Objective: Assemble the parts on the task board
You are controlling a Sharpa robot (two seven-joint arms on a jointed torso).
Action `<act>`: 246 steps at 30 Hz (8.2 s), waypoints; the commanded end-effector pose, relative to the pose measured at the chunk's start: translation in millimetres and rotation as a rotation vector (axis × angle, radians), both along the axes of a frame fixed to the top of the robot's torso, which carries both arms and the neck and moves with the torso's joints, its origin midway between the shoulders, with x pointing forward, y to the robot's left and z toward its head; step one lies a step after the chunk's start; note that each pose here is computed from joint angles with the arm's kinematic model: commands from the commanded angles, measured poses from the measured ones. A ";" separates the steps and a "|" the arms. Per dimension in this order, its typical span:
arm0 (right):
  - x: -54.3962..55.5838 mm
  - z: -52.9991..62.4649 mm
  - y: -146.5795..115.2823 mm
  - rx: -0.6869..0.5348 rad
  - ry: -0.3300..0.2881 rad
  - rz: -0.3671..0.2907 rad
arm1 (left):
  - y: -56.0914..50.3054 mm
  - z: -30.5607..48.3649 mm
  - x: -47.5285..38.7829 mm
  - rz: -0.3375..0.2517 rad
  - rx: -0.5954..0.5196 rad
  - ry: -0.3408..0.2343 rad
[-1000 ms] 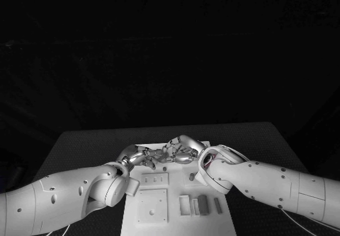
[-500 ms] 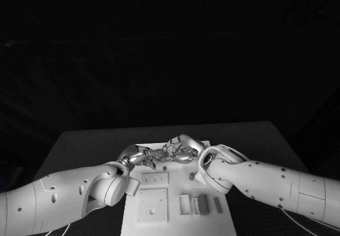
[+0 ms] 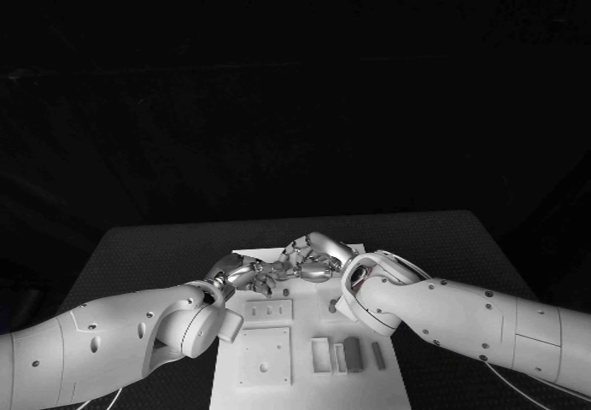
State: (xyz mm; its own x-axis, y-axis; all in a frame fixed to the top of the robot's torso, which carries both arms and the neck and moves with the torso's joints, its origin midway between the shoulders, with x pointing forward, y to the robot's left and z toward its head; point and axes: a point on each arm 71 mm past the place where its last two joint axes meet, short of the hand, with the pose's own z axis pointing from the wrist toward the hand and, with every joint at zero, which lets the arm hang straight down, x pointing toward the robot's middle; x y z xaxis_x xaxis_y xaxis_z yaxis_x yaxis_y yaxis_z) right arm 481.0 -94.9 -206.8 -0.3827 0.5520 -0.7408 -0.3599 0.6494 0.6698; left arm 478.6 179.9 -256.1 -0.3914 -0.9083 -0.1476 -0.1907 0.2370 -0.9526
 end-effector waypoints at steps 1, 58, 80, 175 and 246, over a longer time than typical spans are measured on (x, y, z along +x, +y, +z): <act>0.2 0.0 1.3 -0.011 -0.018 0.018 | -4.8 -0.3 -1.8 -0.045 0.001 0.014; -3.7 -8.8 -1.3 -0.078 0.009 0.040 | -0.8 -0.1 -0.4 -0.032 0.011 0.002; -2.5 -8.0 1.3 -0.066 -0.002 0.030 | -5.1 -0.8 -2.4 -0.084 0.017 0.012; -0.2 -9.5 10.9 -0.093 -0.022 0.053 | -10.3 -4.1 -6.3 -0.153 0.019 0.069; -1.2 -12.8 6.8 -0.112 -0.019 0.067 | -1.4 -5.7 -4.3 -0.130 0.035 0.080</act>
